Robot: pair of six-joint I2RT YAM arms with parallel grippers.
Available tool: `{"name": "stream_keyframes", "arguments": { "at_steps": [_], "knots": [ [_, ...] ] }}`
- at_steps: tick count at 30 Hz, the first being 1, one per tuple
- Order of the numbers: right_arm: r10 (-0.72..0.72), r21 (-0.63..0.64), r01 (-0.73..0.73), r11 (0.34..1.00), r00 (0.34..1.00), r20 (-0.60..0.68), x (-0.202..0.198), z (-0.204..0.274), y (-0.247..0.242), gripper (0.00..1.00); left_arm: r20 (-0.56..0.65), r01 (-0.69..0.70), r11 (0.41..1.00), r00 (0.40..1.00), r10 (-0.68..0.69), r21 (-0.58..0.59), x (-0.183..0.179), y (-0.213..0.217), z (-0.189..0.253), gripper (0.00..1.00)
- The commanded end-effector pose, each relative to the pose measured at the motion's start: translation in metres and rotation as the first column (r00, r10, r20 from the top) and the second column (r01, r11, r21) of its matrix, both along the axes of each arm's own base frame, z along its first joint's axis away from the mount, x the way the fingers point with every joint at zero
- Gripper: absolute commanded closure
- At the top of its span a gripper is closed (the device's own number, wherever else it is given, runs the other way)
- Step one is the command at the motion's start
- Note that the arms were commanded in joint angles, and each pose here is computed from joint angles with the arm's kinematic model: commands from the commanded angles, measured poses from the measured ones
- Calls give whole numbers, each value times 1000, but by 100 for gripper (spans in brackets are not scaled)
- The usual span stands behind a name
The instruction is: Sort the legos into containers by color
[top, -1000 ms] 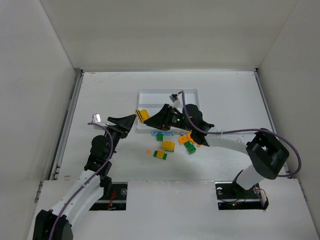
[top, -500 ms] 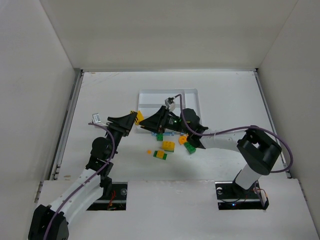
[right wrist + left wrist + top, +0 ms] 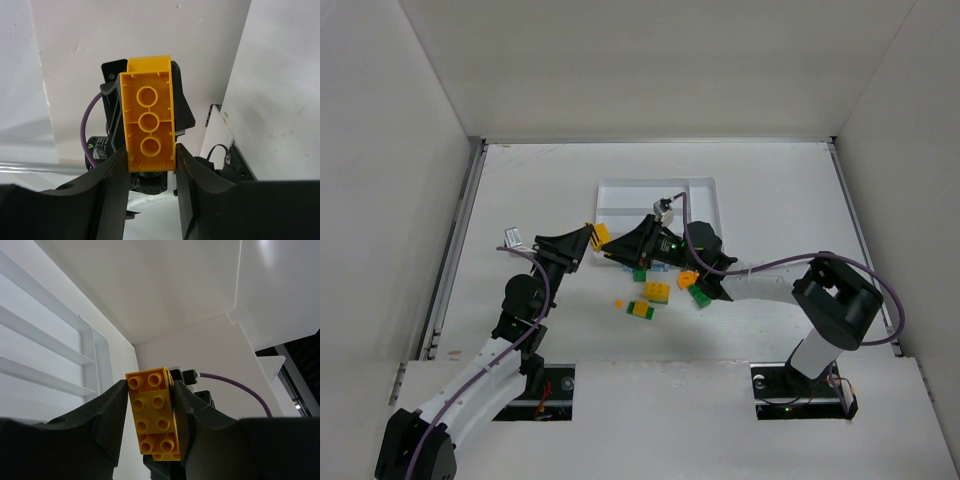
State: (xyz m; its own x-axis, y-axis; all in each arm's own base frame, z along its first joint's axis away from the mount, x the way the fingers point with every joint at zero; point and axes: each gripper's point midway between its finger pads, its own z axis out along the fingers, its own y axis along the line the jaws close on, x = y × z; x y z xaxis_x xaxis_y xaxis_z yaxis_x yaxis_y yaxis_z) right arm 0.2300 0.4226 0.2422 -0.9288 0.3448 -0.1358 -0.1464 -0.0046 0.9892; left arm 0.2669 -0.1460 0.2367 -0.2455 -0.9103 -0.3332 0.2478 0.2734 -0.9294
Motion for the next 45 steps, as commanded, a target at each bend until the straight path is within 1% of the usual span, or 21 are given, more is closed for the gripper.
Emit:
{"name": "stream_keyframes", "arguments": {
  "at_steps": [1, 7, 11, 15, 20, 23, 27, 28, 30, 32, 33, 34, 35, 36, 40, 42, 45],
  "knots": [
    [-22, 67, 20, 998, 999, 42, 1, 14, -3, 77, 72, 0, 1000, 997, 1, -6, 0, 0, 24, 67],
    [-45, 65, 42, 997, 998, 38, 7, 11, -10, 77, 87, 17, 1000, 996, -18, 17, -1, -5, 29, 81],
    [-78, 60, 75, 995, 996, 44, 15, 11, -25, 77, 70, -2, 999, 998, -1, 46, -3, 3, 21, 85],
    [-106, 40, 103, 994, 991, 77, 20, 10, -39, 77, 39, -17, 996, 999, 13, 88, -3, 11, 9, 86],
    [-111, -46, 115, 992, 991, 73, 26, -17, -45, 77, -2, -39, 992, 999, 40, 124, -2, 22, -3, 86],
    [-103, -59, 108, 992, 992, 74, 27, -24, -41, 77, -1, -23, 991, 1000, 23, 131, 0, 19, -3, 87],
    [-98, -41, 103, 994, 988, 116, 29, -13, -38, 77, 2, 45, 990, 999, -45, 133, -2, 1, -4, 88],
    [-92, -41, 98, 994, 987, 130, 29, -10, -37, 77, 5, 87, 987, 996, -89, 139, -5, -8, -4, 89],
    [-90, -42, 96, 994, 988, 125, 32, -11, -33, 77, 18, 111, 987, 993, -114, 120, -10, -13, -2, 88],
    [-80, -41, 85, 996, 990, 119, 31, -12, -29, 77, 25, 113, 988, 993, -116, 107, -12, -14, 1, 85],
    [-66, -40, 71, 997, 991, 117, 28, -13, -25, 77, 28, 110, 989, 993, -114, 102, -12, -14, 2, 80],
    [-60, -34, 65, 997, 991, 118, 27, -12, -22, 77, 28, 103, 990, 994, -106, 92, -12, -13, 3, 73],
    [-62, -33, 66, 997, 991, 119, 27, -12, -22, 77, 29, 97, 992, 995, -100, 86, -12, -12, 4, 70],
    [-67, -26, 71, 997, 990, 121, 28, -11, -22, 77, 29, 84, 994, 996, -87, 71, -12, -8, 3, 64],
    [-76, 7, 75, 997, 991, 107, 28, -4, -23, 77, 43, 53, 999, 998, -53, 14, -12, 0, 6, 50],
    [-76, 25, 74, 997, 992, 105, 28, 1, -23, 77, 45, 67, 998, 997, -67, 13, -11, -3, 7, 48],
    [-82, 49, 78, 996, 991, 103, 29, 6, -23, 77, 34, 82, 996, 996, -83, 19, -9, -8, 6, 47]
  ]
}}
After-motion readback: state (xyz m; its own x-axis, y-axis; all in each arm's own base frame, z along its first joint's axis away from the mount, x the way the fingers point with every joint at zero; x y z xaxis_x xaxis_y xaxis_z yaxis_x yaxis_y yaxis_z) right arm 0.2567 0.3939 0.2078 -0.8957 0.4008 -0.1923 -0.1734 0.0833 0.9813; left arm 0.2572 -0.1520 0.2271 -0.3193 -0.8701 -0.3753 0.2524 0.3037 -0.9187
